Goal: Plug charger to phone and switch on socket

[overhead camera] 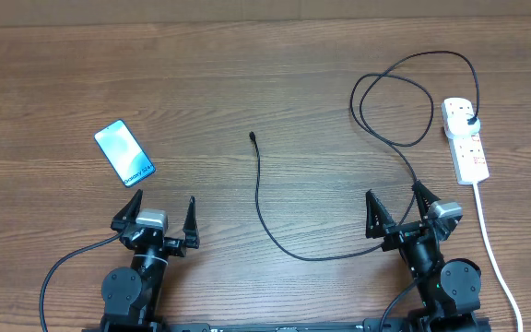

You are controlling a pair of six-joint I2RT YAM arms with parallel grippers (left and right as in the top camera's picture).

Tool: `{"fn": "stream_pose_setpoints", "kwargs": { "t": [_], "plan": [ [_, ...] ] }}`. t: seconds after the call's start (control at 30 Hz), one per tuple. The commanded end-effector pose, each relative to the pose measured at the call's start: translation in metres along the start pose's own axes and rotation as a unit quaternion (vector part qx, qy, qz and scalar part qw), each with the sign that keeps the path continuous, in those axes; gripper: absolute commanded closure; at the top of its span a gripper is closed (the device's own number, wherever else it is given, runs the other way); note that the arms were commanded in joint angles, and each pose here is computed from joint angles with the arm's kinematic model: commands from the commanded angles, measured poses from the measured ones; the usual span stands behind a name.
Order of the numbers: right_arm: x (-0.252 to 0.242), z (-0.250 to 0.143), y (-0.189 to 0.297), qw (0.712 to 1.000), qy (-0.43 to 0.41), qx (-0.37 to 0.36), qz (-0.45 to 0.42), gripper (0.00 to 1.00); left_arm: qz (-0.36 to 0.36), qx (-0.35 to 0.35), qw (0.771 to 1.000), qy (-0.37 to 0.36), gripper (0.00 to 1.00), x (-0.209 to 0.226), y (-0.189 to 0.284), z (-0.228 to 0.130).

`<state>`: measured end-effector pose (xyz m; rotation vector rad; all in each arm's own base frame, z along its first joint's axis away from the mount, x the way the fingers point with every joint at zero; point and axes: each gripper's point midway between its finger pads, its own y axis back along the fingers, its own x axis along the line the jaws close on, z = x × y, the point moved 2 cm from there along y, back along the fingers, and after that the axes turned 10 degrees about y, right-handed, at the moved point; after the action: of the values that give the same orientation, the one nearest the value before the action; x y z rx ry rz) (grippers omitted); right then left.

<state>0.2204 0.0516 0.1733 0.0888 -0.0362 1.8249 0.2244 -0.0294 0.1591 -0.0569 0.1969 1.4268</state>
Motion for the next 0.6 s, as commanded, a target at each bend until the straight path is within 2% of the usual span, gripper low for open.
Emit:
{"fn": "stream_pose_setpoints", "kwargs": {
  "t": [0.0, 0.3, 0.57],
  "plan": [
    [-0.003, -0.002, 0.000, 1.000, 0.001, -0.002, -0.008, 0.00, 0.001, -0.001, 1.000, -0.008, 0.00, 0.000, 0.000, -0.002],
    [-0.003, -0.002, 0.000, 1.000, 0.001, -0.002, -0.008, 0.00, -0.008, -0.001, 1.000, 0.007, 0.00, -0.003, 0.000, -0.001],
    [-0.003, -0.002, 0.000, 1.000, 0.001, -0.002, -0.008, 0.00, -0.013, 0.000, 1.000, 0.003, 0.00, -0.009, 0.003, 0.030]
  ]
}}
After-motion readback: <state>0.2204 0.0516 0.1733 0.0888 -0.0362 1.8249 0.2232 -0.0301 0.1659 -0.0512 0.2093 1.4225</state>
